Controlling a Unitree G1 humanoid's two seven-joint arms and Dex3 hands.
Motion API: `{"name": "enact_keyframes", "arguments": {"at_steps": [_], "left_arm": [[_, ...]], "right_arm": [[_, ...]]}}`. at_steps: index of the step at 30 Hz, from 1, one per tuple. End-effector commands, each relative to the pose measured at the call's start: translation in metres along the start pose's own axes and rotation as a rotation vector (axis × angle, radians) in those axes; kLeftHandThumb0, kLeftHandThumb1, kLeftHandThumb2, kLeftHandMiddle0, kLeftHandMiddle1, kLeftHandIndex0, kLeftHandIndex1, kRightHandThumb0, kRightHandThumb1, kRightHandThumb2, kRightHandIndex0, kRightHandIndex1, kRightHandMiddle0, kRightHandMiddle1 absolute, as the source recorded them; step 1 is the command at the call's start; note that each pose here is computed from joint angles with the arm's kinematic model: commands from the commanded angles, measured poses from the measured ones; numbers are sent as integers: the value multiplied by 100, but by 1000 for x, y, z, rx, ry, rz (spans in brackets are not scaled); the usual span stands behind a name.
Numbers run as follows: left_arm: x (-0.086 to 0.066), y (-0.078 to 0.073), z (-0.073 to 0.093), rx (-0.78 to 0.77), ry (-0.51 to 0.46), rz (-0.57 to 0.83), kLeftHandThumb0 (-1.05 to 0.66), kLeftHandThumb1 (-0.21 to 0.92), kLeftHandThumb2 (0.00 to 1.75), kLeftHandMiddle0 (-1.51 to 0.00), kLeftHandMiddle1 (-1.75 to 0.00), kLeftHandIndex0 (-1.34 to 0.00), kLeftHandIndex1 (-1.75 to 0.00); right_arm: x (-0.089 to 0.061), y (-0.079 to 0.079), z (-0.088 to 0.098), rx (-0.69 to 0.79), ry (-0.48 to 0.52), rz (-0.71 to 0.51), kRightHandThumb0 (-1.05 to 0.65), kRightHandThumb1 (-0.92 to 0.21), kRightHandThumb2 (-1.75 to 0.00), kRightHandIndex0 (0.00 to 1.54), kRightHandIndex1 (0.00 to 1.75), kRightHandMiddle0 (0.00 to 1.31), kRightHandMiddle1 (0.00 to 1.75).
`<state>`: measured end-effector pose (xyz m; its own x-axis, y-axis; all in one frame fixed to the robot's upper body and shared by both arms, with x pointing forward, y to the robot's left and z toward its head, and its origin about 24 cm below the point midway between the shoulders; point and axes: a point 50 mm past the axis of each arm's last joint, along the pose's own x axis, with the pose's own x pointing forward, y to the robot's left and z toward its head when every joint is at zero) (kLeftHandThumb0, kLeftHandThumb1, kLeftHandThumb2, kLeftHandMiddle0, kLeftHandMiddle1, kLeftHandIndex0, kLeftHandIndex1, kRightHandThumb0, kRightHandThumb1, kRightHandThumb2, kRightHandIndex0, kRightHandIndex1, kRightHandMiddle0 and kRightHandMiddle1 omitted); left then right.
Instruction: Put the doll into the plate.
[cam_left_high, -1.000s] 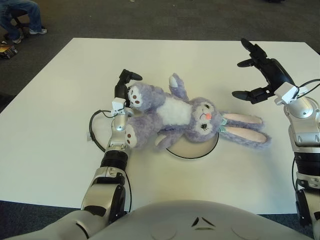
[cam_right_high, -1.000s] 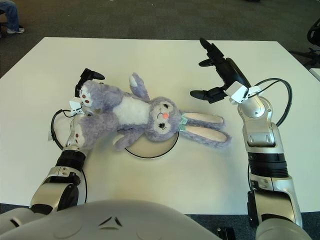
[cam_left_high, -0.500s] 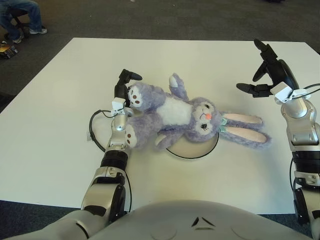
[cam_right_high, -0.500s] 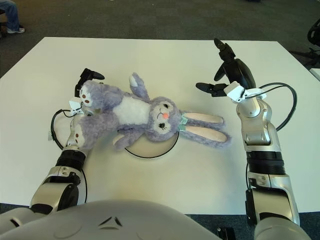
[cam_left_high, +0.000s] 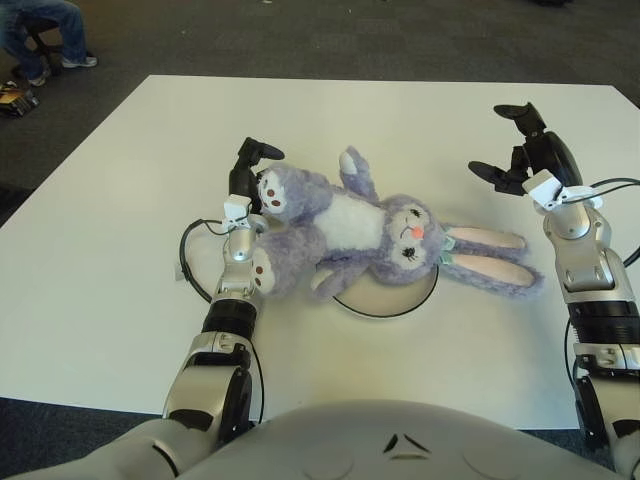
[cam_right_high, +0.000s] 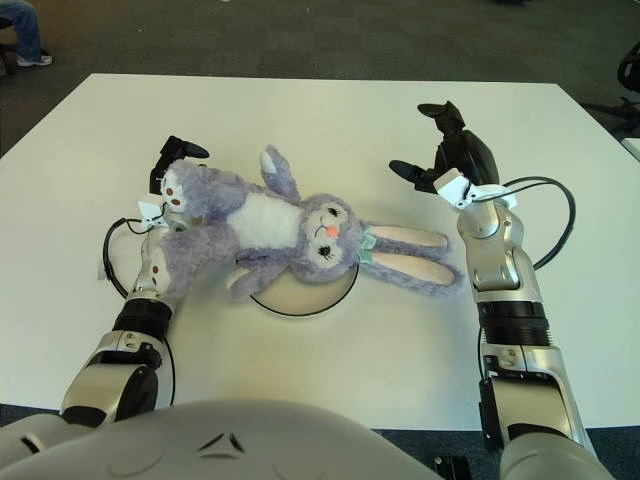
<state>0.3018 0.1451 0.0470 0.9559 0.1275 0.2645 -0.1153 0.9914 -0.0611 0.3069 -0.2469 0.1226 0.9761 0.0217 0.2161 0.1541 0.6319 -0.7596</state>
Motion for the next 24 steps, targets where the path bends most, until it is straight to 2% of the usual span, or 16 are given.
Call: {"name": "enact_keyframes", "arguments": {"at_steps": [1, 7, 15, 24], "left_arm": [[-33, 13, -35, 40, 157, 19, -43, 47, 112, -121, -175, -48, -175], [-33, 15, -34, 32, 164, 17, -43, 47, 112, -122, -175, -49, -175], [-33, 18, -34, 29, 173, 15, -43, 47, 112, -123, -175, -49, -175], [-34, 22, -35, 31, 194, 23, -42, 49, 110, -121, -175, -47, -175]], "right_arm": [[4, 4, -7, 8, 0, -11, -92, -92, -61, 105, 175, 0, 87], [7, 12, -15, 14, 9, -17, -97, -92, -66, 109, 175, 0, 95], [14, 29, -25, 58, 62, -10, -92, -92, -65, 113, 175, 0, 97], [17, 37, -27, 146, 100, -17, -77, -92, -53, 99, 175, 0, 101]]}}
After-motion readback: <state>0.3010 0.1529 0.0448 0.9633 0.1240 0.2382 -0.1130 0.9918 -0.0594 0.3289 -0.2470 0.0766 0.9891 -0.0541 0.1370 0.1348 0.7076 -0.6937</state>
